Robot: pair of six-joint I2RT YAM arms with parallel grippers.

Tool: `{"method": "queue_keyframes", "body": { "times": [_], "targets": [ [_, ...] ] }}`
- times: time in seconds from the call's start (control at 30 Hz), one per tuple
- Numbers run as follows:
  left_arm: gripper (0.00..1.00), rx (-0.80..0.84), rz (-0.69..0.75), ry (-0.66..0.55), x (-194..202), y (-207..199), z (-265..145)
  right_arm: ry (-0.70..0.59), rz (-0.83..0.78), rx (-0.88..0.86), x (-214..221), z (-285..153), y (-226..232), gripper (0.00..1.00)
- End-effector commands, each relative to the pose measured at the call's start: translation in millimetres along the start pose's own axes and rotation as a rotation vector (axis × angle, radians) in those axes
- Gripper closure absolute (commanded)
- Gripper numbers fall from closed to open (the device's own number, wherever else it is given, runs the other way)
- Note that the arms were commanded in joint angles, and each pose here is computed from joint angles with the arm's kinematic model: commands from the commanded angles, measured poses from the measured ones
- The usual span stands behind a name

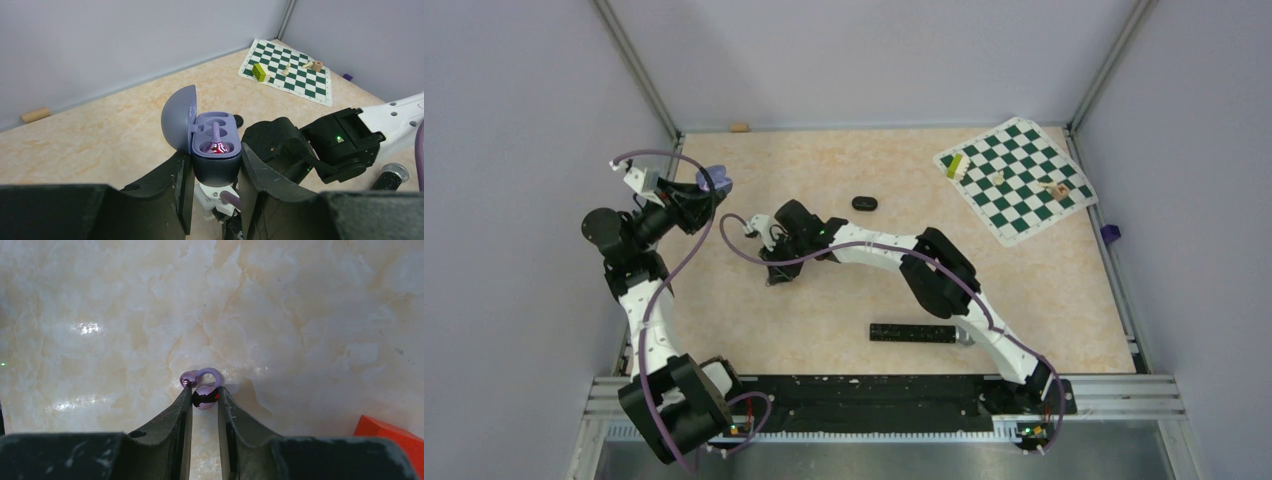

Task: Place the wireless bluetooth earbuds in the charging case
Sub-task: Pick up the earbud from the center of the board.

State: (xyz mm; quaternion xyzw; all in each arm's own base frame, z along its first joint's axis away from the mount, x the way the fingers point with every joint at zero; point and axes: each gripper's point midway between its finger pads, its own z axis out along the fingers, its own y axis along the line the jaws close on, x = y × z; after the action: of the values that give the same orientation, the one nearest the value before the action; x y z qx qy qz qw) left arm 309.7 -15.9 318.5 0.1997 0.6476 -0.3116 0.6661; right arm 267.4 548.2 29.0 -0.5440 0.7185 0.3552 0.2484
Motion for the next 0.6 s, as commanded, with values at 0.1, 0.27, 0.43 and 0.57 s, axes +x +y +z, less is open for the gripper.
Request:
{"method": "queue_keyframes", "body": {
  "times": [0.1, 0.27, 0.43, 0.57],
  "targets": [
    [1.0, -0.003, 0.022, -0.016, -3, 2, -1, 0.018, -0.03, 0.037, -11, -14, 6, 0.82],
    [1.0, -0.002, 0.021, -0.017, -3, 1, -1, -0.023, -0.069, 0.059, -33, -38, 11, 0.83],
    [1.0, -0.002, 0.02, -0.02, -4, 0, 0, -0.067, -0.074, 0.084, -51, -69, 10, 0.84],
    [1.0, 0.011, 0.009, -0.015, -3, -2, 3, -0.109, -0.052, 0.115, -56, -104, 3, 0.84]
  ]
}}
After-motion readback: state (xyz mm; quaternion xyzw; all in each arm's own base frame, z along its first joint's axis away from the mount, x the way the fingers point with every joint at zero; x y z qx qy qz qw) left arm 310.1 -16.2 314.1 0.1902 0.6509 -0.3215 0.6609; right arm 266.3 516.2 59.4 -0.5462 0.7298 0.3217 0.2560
